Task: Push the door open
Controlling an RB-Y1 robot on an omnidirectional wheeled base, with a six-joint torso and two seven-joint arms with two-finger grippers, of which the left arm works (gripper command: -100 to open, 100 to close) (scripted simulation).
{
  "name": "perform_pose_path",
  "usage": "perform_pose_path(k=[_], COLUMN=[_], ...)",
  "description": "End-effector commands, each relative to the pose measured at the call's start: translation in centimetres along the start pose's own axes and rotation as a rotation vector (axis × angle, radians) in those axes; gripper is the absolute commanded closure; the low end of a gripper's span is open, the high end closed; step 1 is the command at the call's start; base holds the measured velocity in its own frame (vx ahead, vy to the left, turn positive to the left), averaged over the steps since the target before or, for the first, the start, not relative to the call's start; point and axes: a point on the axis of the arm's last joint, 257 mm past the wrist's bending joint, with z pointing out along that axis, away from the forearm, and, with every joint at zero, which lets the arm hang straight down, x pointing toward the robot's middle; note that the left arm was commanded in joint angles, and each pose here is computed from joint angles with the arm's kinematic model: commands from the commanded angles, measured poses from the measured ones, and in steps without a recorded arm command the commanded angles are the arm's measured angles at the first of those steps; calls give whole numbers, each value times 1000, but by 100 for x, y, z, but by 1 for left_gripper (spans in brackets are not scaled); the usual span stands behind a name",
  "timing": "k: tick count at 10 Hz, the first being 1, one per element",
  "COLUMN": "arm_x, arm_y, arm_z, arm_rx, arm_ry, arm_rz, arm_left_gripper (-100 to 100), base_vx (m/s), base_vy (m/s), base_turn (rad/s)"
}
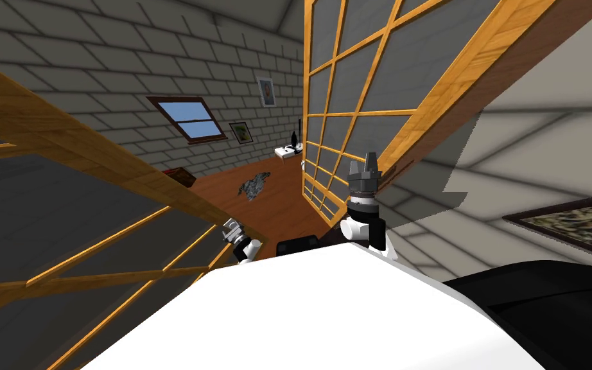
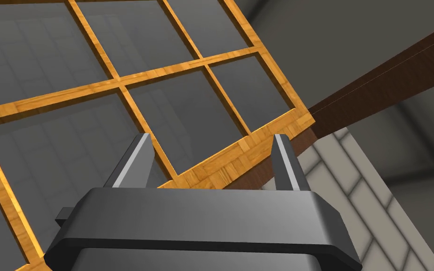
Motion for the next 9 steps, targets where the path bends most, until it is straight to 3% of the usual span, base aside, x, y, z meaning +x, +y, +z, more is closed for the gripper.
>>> perform_pose_path(k=[1, 7, 8, 9], arm_x=[12, -146, -144, -79], arm_y=[-153, -179, -150, -380], arm_z=[30, -135, -122, 3], arm_rx=[40, 98, 88, 120], arm_ry=[10, -39, -36, -14], arm_rz=[-2, -41, -38, -20], arm_left_gripper=[100, 100, 100, 100], base_vx=[169, 192, 72, 129], base_vy=[22, 14, 4, 31], base_turn=[82, 117, 30, 33])
